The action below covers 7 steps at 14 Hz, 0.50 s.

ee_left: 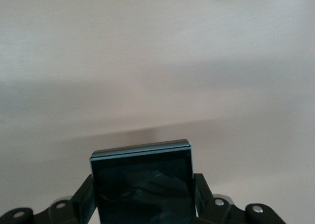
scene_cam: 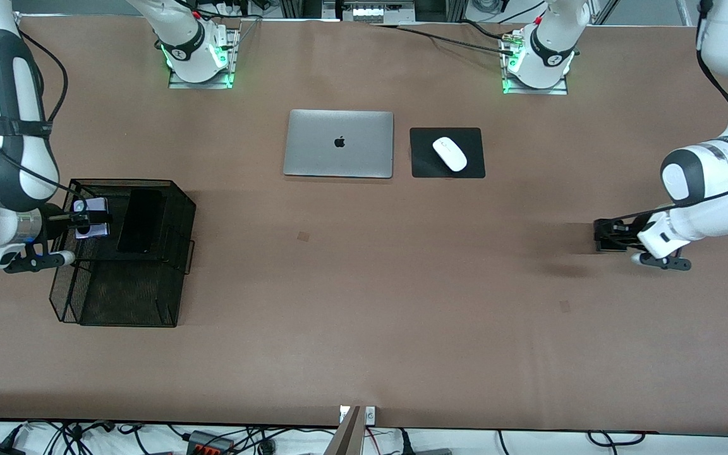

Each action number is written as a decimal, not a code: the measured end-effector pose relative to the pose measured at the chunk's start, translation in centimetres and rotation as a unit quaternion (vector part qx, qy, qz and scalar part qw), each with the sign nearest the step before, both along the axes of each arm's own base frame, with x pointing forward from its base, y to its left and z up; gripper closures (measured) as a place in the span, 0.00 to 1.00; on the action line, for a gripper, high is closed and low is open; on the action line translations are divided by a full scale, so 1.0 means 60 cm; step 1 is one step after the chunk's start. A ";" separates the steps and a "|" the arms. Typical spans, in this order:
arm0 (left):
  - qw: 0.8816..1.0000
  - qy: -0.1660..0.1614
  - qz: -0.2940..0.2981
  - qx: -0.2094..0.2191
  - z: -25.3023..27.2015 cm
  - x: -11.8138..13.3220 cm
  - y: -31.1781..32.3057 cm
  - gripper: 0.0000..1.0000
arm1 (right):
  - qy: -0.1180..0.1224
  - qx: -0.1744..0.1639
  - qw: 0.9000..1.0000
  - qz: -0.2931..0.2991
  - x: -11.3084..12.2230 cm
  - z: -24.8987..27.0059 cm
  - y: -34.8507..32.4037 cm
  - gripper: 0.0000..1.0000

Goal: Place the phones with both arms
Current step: 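Release the white phone in the basket while the left gripper lifts the small phone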

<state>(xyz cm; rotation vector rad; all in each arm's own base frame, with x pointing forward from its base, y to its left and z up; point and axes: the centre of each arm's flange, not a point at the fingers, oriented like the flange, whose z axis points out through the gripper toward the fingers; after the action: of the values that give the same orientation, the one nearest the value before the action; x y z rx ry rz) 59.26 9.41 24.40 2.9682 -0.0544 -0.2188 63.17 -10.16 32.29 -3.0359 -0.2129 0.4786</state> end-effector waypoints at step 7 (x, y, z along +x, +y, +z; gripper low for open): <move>0.995 0.004 0.098 0.021 0.133 0.079 -0.399 0.19 | -0.005 -0.014 1.000 -0.005 -0.009 -0.024 -0.030 0.16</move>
<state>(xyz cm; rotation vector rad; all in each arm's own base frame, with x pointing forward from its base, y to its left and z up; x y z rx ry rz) 63.97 -14.56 32.37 2.9868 0.2457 -0.2081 62.61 -11.94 30.86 -3.0664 -0.1929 0.4703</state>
